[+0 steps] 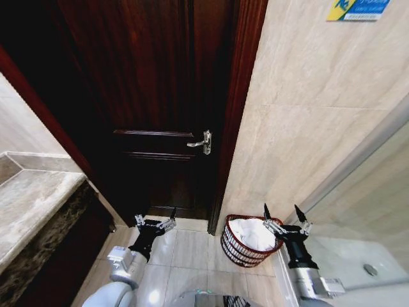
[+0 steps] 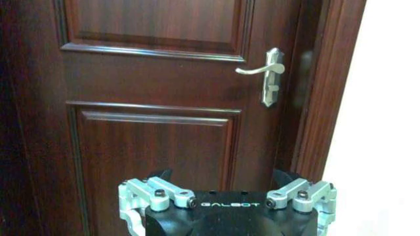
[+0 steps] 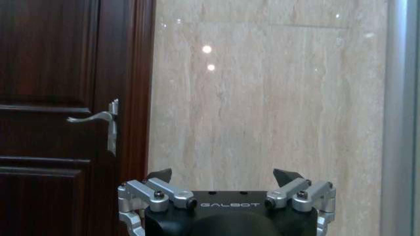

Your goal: Discard the used towel into the hamper.

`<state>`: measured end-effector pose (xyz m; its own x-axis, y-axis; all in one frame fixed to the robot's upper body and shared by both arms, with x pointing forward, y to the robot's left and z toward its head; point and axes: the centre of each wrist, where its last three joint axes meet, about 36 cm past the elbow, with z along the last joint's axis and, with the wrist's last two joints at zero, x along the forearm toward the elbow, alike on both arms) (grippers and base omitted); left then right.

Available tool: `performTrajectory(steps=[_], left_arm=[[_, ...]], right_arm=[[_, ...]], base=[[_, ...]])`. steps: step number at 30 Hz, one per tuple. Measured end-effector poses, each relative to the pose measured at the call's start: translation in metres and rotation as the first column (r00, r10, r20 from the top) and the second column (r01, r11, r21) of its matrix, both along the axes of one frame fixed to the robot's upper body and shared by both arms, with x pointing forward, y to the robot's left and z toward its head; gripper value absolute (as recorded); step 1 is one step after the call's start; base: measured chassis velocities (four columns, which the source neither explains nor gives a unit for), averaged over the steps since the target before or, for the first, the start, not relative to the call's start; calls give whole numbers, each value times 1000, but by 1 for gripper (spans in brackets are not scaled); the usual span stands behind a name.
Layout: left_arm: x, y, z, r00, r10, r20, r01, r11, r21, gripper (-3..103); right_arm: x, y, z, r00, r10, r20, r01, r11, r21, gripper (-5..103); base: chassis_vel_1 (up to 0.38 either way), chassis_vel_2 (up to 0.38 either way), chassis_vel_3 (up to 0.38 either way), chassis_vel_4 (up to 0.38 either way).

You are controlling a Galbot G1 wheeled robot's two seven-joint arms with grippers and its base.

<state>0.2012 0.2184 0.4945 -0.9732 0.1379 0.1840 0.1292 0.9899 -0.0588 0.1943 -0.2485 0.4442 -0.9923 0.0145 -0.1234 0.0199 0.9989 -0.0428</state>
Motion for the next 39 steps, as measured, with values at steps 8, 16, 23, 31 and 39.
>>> performTrajectory(steps=[8, 16, 23, 31, 39], left_arm=[[0, 0, 0, 1000, 0, 0, 0, 1000, 0, 100], [0, 0, 0, 1000, 0, 0, 0, 1000, 0, 100], [0, 0, 0, 1000, 0, 0, 0, 1000, 0, 100], [0, 0, 0, 1000, 0, 0, 0, 1000, 0, 100], [0, 0, 0, 1000, 0, 0, 0, 1000, 0, 100]], right_arm=[[0, 0, 0, 1000, 0, 0, 0, 1000, 0, 100], [0, 0, 0, 1000, 0, 0, 0, 1000, 0, 100], [0, 0, 0, 1000, 0, 0, 0, 1000, 0, 100], [0, 0, 0, 1000, 0, 0, 0, 1000, 0, 100], [0, 0, 0, 1000, 0, 0, 0, 1000, 0, 100]], base=[[97, -101, -101, 98], [16, -23, -18, 29], [0, 0, 0, 0], [0, 0, 0, 0], [0, 0, 0, 0]])
